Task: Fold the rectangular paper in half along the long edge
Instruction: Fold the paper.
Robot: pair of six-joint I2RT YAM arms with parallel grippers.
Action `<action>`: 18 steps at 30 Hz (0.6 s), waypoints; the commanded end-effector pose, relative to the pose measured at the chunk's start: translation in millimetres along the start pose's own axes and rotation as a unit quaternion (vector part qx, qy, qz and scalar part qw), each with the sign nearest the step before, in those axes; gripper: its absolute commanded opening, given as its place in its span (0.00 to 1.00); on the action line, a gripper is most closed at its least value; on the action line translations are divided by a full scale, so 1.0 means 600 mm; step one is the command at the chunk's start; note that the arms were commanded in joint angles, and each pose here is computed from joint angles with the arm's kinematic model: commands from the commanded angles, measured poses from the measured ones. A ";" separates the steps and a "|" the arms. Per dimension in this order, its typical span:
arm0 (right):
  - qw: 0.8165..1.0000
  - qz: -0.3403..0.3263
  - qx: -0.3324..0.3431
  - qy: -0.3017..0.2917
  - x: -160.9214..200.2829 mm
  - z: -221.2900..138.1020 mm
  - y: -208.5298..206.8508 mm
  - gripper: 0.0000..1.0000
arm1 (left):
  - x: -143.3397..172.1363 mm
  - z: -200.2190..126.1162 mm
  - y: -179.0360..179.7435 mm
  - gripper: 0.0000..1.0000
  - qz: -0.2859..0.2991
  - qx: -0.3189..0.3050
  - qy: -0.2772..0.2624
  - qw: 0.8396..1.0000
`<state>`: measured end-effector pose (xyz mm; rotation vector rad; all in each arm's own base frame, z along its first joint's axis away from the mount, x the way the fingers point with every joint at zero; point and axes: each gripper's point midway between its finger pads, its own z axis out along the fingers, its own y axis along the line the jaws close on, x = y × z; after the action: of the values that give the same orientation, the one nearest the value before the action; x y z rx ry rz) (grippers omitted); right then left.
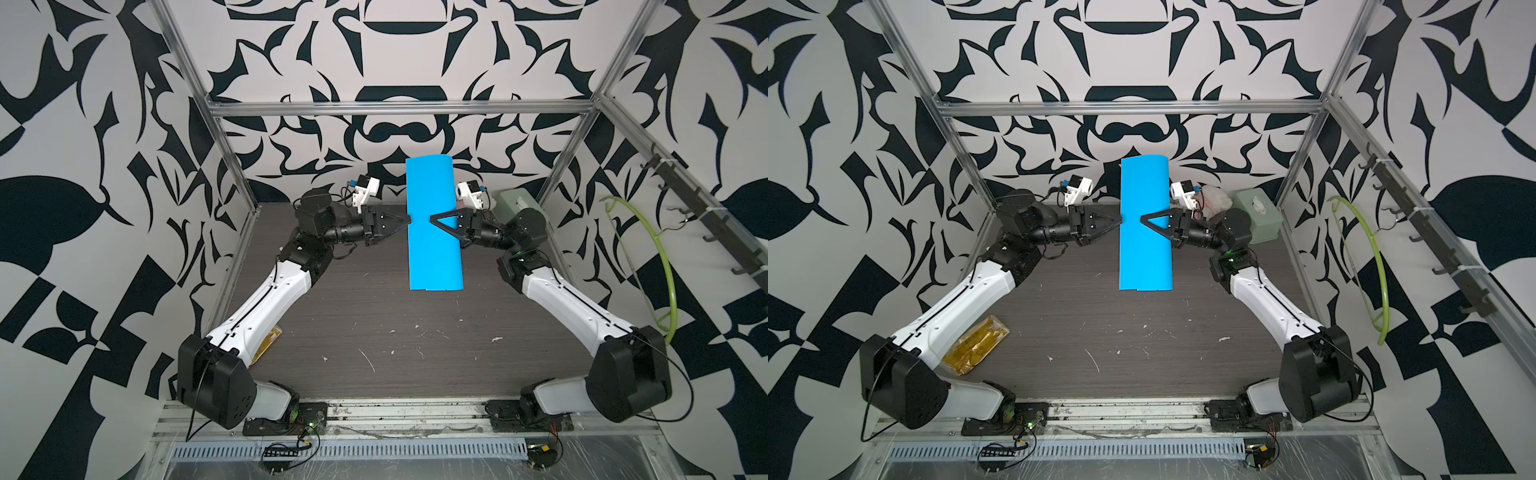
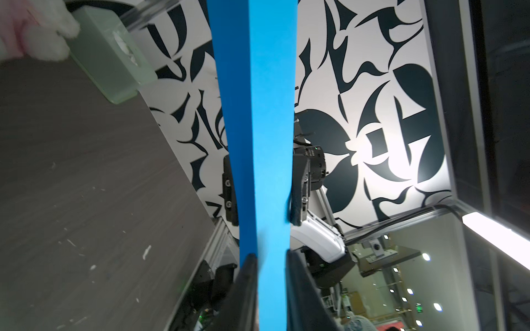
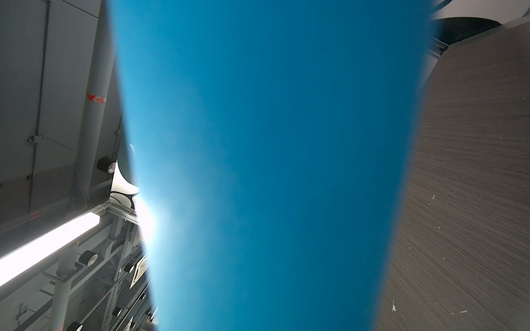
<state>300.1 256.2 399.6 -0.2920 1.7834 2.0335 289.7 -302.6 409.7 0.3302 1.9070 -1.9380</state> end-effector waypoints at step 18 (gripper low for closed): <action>0.999 -0.032 -0.009 -0.004 -0.013 0.003 0.017 0.56 | 0.002 0.017 0.018 0.00 0.000 0.001 0.016 1.000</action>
<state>306.5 257.8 391.7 -0.2675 1.8048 2.0356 295.7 -309.9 395.4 0.3194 1.9476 -1.9418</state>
